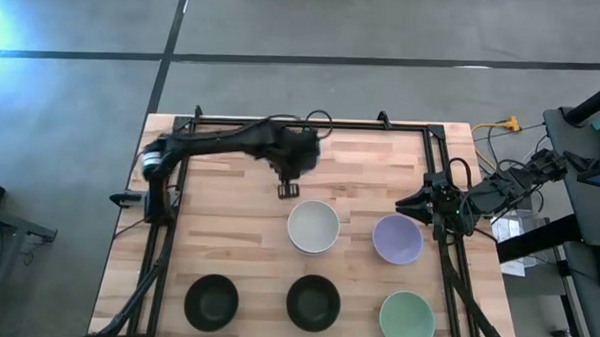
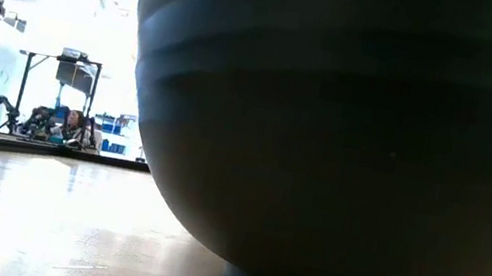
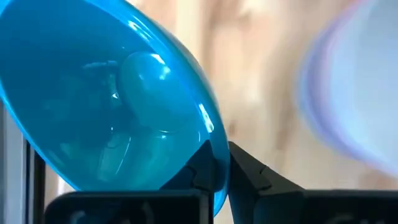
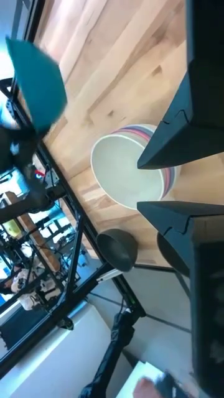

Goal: Nest bowls inside each other
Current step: Stack the blue bowl on top of the white bowl

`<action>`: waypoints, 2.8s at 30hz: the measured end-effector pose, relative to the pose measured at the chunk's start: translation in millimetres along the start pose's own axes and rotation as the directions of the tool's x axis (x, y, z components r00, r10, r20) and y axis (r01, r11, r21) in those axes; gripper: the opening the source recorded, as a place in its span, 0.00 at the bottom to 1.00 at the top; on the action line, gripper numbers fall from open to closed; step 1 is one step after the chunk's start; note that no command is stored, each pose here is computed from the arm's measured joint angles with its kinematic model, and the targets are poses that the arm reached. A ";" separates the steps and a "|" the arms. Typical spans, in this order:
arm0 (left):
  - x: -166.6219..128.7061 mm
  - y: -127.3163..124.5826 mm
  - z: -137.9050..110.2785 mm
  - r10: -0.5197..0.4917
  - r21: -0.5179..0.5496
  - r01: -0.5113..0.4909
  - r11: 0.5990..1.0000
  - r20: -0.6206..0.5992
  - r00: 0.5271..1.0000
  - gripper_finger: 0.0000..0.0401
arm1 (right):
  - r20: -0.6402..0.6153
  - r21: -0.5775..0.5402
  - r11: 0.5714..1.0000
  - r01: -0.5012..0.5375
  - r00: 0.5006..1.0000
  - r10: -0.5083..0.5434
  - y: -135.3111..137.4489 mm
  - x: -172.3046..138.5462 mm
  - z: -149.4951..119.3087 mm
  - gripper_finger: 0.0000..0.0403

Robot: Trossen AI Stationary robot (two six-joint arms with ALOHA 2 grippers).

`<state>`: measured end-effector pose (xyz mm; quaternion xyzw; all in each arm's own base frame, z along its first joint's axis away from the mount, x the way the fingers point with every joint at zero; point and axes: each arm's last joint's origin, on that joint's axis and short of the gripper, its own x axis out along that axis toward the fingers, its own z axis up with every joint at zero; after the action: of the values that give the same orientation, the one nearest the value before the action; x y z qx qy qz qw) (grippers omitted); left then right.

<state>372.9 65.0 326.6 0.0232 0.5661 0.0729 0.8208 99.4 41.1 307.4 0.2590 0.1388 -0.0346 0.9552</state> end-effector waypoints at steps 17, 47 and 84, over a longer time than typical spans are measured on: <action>4.0 -128.4 -2.8 0.137 0.398 -0.130 0.908 0.012 0.990 0.01 | 0.024 0.007 1.000 -0.015 1.000 0.015 2.7 1.2 2.5 0.22; -20.3 -174.7 -7.6 0.079 0.900 -0.046 0.433 0.013 0.997 0.01 | 0.004 0.013 0.999 -0.032 0.999 0.032 5.4 5.0 1.4 0.22; 23.4 -180.8 -1.8 0.129 0.893 0.019 0.450 -0.086 0.988 0.20 | 0.000 0.013 0.999 -0.035 0.999 0.035 5.5 5.2 1.1 0.22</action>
<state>396.3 -110.4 282.5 0.4624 0.5758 -0.2061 0.6420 105.4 45.3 309.5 0.2677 0.1340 -0.0187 0.9540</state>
